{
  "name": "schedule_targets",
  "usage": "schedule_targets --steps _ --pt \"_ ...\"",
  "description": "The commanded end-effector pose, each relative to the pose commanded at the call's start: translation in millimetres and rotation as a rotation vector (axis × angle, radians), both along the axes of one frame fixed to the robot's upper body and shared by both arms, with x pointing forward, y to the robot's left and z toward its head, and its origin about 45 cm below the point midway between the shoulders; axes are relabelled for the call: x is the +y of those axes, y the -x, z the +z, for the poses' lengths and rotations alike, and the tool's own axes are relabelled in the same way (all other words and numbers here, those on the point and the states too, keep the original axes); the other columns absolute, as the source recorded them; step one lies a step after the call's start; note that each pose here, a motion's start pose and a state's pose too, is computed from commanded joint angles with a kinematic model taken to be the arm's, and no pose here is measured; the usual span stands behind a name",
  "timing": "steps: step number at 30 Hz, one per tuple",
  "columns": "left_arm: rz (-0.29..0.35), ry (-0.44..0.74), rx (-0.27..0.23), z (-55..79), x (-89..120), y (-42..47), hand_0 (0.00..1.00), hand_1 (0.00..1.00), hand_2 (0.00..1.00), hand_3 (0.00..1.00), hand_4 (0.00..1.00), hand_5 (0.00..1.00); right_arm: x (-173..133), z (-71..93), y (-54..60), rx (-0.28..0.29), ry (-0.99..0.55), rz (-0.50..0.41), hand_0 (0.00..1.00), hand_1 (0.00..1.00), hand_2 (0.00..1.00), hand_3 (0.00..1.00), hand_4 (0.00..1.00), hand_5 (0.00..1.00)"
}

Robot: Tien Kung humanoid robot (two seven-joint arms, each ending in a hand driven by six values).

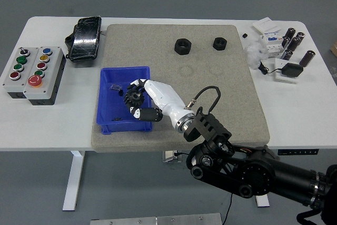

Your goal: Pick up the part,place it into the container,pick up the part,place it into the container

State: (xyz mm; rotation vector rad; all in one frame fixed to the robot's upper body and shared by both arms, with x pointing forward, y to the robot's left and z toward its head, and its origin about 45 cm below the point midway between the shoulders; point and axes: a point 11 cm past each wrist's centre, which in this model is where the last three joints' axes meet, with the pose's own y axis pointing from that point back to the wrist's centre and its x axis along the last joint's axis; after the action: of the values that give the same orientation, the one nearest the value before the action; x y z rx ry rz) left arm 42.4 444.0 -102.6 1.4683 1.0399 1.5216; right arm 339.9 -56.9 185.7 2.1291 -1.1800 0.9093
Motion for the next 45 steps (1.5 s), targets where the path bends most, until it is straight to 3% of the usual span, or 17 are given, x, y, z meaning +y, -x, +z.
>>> schedule_targets --steps 1,6,7,16,23,34,39,45 --pt "0.0 0.0 0.0 0.0 -0.1 -0.2 0.663 0.628 0.572 0.615 0.691 0.359 -0.3 -0.8 -0.2 0.004 0.005 -0.001 0.752 0.818 0.835 0.757 0.518 0.101" --pt "-0.001 0.001 -0.001 0.0 -0.3 -0.7 0.663 0.628 0.572 0.615 0.691 0.359 -2.4 -5.0 -0.4 0.021 0.016 -0.007 0.752 0.818 0.835 0.757 0.518 0.101" --pt "-0.001 0.001 -0.001 -0.1 -0.3 -0.6 0.663 0.628 0.572 0.614 0.691 0.36 -2.5 -5.3 -0.4 0.022 0.016 -0.008 0.764 0.826 0.848 0.785 0.608 0.109" --pt "-0.002 0.002 0.0 -0.4 -0.8 0.2 0.663 0.628 0.572 0.614 0.69 0.359 -6.6 -1.1 -3.5 0.0 -0.014 -0.032 0.757 0.821 0.838 0.781 0.627 0.104" --pt "-0.003 0.002 0.0 -0.4 -0.6 0.8 0.663 0.628 0.573 0.614 0.69 0.358 -28.7 26.1 -17.3 -0.085 -0.122 -0.121 0.736 0.799 0.813 0.747 0.637 0.119" --pt "-0.002 0.002 0.004 -0.9 -0.9 3.9 0.663 0.627 0.572 0.614 0.689 0.356 -123.6 43.0 -25.9 -0.141 -0.402 -0.379 0.697 0.761 0.777 0.714 0.659 0.152" --pt "-0.002 -0.001 0.009 -0.5 0.9 7.0 0.663 0.628 0.572 0.613 0.689 0.357 -183.8 32.8 -19.2 -0.141 -0.515 -0.524 0.688 0.749 0.764 0.71 0.659 0.149" --pt "-0.003 -0.008 0.018 0.2 4.2 12.1 0.662 0.628 0.571 0.612 0.689 0.358 -245.7 15.2 -0.2 -0.136 -0.67 -0.676 0.682 0.744 0.762 0.708 0.672 0.148"
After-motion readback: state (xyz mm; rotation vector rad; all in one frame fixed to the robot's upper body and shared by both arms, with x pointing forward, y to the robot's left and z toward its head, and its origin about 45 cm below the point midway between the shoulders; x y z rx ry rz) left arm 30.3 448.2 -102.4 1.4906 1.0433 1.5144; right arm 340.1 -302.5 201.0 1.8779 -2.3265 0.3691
